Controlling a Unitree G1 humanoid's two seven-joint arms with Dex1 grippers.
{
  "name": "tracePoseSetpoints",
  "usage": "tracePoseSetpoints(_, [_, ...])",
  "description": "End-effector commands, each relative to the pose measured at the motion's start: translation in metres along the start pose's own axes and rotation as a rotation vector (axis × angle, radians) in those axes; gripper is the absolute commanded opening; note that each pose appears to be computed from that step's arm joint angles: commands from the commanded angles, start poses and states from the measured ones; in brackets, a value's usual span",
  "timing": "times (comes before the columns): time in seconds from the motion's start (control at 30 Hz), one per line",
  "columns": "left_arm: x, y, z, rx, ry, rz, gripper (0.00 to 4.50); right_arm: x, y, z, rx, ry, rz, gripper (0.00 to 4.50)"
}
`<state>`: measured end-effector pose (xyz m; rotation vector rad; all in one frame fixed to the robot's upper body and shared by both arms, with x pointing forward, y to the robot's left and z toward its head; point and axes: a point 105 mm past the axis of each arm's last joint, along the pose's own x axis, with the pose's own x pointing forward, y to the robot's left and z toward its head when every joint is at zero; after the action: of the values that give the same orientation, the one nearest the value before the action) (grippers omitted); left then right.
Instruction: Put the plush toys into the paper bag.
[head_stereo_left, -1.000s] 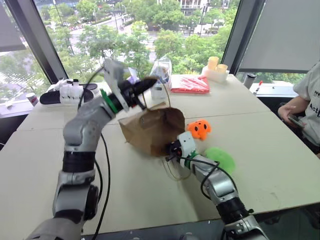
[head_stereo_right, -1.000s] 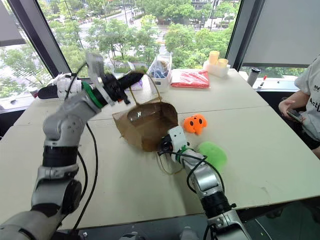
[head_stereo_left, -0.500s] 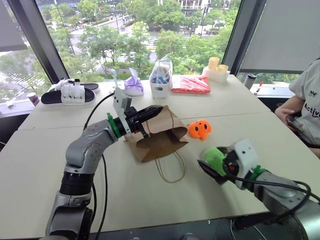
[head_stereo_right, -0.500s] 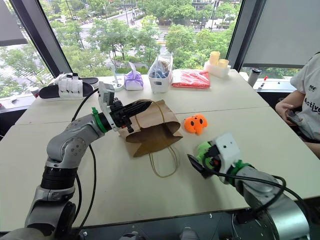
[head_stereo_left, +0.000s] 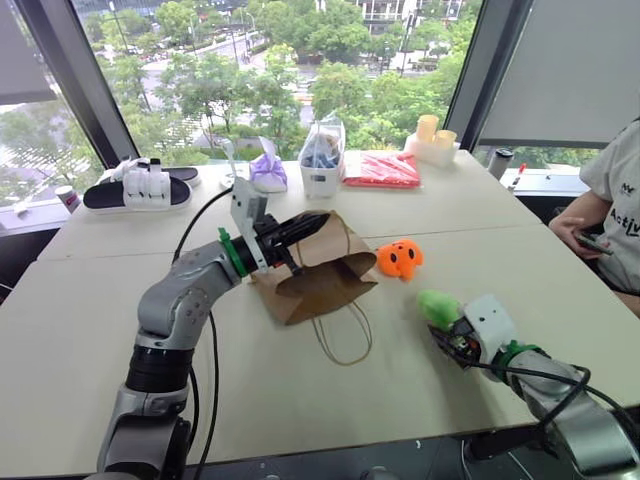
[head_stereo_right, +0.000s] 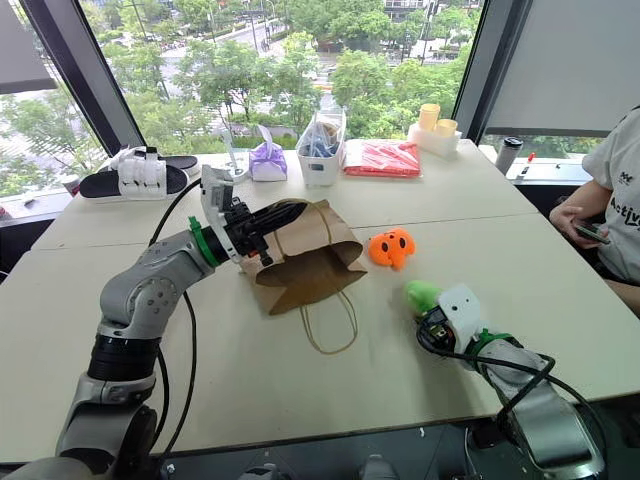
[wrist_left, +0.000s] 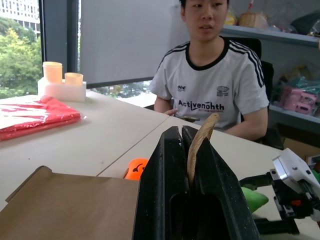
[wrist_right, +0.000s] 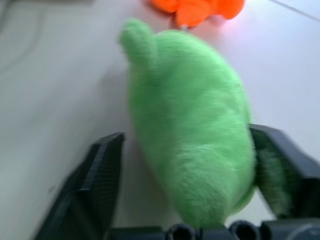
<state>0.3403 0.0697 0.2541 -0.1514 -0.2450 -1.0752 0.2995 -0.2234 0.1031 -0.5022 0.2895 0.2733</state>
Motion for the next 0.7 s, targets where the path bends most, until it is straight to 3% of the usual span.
tracePoseSetpoints(0.03, [0.001, -0.005, 0.018, 0.063, -0.05, -0.004, 0.0, 0.001, -0.009, 0.013, -0.032, -0.052, -0.018, 1.58])
tracePoseSetpoints(0.13, [0.0, -0.003, 0.018, 0.063, -0.051, 0.006, 0.0, -0.002, -0.014, 0.022, -0.028, -0.088, -0.018, 0.09])
tracePoseSetpoints(0.3, [0.004, -0.001, 0.021, 0.045, -0.063, 0.017, 0.0, -0.034, 0.001, 0.08, 0.055, -0.28, 0.144, 0.03])
tracePoseSetpoints(0.47, [0.01, -0.002, 0.025, 0.031, -0.073, 0.002, 0.0, -0.045, 0.046, 0.116, 0.055, -0.368, 0.366, 0.03])
tracePoseSetpoints(0.7, [0.018, -0.017, 0.028, -0.009, -0.089, -0.054, 0.0, 0.02, 0.101, 0.129, 0.179, -0.383, 0.439, 0.03])
